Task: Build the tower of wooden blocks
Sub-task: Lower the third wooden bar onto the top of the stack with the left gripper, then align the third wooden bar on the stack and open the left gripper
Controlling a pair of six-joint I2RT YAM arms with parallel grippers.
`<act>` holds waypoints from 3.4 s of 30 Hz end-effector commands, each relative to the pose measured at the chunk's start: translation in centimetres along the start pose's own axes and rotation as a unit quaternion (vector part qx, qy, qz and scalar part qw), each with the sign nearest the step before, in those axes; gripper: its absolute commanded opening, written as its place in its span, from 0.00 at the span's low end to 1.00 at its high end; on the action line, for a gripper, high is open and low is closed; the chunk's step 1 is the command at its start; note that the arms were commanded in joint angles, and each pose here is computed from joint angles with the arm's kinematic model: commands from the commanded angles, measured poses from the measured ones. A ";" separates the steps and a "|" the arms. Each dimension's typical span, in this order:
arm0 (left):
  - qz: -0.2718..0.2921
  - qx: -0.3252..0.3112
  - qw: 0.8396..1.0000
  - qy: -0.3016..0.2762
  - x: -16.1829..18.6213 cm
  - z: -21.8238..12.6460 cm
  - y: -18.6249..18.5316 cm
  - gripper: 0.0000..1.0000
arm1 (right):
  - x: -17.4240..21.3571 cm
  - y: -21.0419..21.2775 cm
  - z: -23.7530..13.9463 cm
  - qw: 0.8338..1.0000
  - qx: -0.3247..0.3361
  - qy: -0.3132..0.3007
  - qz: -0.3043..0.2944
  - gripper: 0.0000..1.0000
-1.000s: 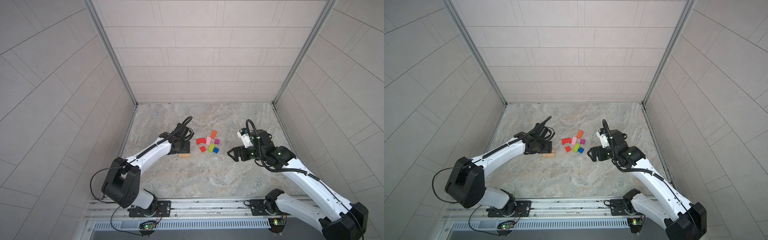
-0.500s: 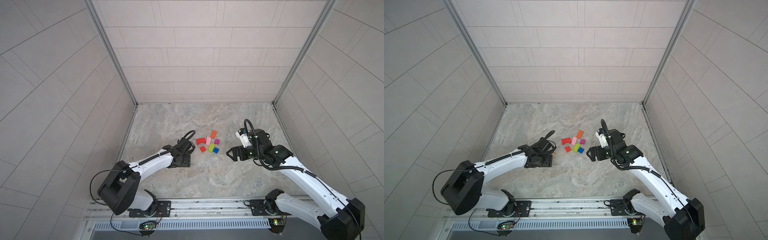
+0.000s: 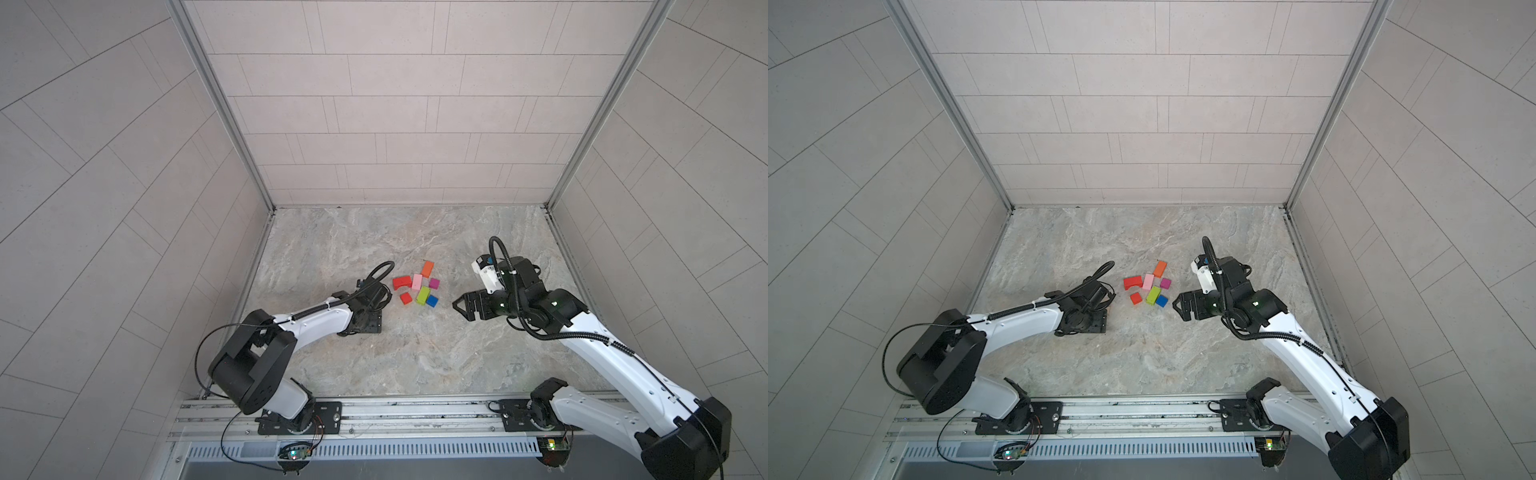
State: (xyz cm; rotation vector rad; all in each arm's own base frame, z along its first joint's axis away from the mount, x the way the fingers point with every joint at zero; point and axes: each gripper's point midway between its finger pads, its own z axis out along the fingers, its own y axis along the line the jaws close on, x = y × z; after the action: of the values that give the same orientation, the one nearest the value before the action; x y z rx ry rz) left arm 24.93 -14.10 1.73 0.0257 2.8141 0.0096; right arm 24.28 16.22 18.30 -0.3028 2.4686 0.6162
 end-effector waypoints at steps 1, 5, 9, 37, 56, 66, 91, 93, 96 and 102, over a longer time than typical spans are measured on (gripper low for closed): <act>0.007 -0.003 1.000 -0.007 -0.4 0.5 -0.3 0.74 | -0.1 -0.2 -0.3 1.000 0.007 -0.004 0.001 0.99; 0.011 -0.009 1.000 -0.002 -0.5 1.1 -0.5 0.74 | -0.2 -0.2 -0.4 1.000 0.008 -0.004 -0.001 0.99; 0.013 -0.007 1.000 0.003 -0.6 1.6 -0.9 0.75 | -0.2 -0.2 -0.3 1.000 0.009 -0.003 -0.002 0.99; -0.021 -0.023 1.000 0.001 -1.3 1.9 -0.9 0.76 | 0.3 -0.3 -0.1 1.000 0.009 0.006 -0.001 0.99; -0.044 -0.010 0.999 0.009 -1.1 1.3 -2.0 0.87 | 0.2 -0.2 -0.3 1.000 0.009 0.005 -0.005 0.99; -0.045 -0.011 0.999 0.009 -1.0 0.4 -1.7 0.92 | 0.3 -0.2 -0.4 1.000 0.009 0.006 -0.004 0.99; -0.058 -0.018 0.998 0.020 0.0 1.0 -1.4 0.85 | 0.5 -0.3 -0.5 1.000 0.009 0.005 -0.004 0.99; -0.059 -0.019 0.998 0.019 0.0 1.0 -1.4 0.84 | 0.5 -0.3 -0.5 1.000 0.010 0.005 -0.003 0.99; -0.058 -0.017 0.998 0.019 -0.1 1.0 -1.6 0.83 | 0.5 -0.3 -0.5 1.000 0.009 0.004 -0.004 0.99; -0.060 -0.020 0.998 0.020 -0.3 0.9 -1.6 0.81 | 0.5 -0.3 -0.5 1.000 0.010 0.005 -0.006 0.99</act>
State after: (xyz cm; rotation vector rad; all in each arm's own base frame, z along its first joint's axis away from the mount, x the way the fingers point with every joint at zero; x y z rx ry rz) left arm 25.91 -15.91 1.37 -0.1530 2.8242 0.0024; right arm 23.94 15.99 17.98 -0.3015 2.4892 0.6056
